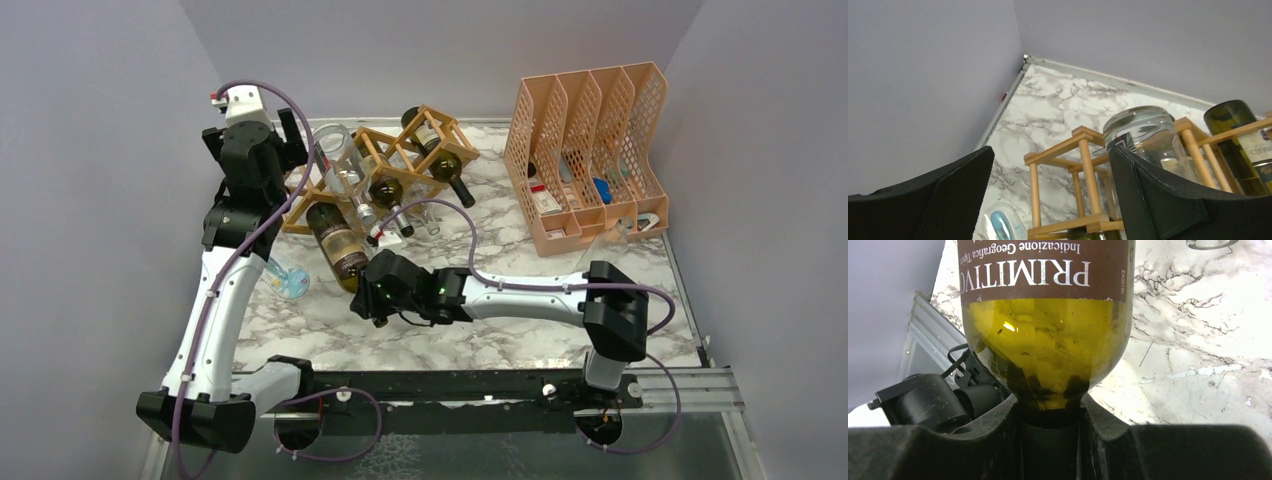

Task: Put the wine bottle on the wine rack

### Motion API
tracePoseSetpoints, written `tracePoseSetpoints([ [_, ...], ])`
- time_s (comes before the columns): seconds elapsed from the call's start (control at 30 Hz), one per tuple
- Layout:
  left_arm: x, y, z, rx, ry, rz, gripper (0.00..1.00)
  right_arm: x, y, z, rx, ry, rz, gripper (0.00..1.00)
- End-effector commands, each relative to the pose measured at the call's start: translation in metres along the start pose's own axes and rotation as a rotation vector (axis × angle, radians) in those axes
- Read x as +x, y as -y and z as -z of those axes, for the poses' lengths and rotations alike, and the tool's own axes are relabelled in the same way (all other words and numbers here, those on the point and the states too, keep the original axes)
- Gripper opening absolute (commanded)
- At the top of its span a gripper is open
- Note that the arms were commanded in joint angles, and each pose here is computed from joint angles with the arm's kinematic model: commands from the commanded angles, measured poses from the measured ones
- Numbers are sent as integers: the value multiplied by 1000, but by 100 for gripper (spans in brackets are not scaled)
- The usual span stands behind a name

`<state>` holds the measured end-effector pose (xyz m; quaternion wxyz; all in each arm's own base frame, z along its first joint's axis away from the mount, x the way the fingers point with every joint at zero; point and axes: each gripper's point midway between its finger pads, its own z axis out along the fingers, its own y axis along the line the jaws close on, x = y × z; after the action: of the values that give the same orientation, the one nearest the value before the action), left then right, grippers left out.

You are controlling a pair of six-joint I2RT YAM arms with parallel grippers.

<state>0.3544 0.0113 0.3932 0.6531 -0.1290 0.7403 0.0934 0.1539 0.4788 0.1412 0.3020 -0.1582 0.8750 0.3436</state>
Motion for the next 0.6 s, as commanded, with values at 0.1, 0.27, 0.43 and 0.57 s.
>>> tracePoseSetpoints([
  [0.1, 70, 8, -5, 140, -198, 139, 89, -48, -28, -4, -34, 155, -71, 1],
  [0.27, 106, 10, 0, 185, -271, 171, 91, -47, -36, -14, -47, 137, -24, 5],
  [0.43, 126, 3, 3, 178, -304, 160, 89, -49, -36, -22, -23, 129, -12, 11],
  [0.57, 144, 6, 1, 198, -346, 157, 79, -50, -36, -29, 0, 123, 1, 13],
])
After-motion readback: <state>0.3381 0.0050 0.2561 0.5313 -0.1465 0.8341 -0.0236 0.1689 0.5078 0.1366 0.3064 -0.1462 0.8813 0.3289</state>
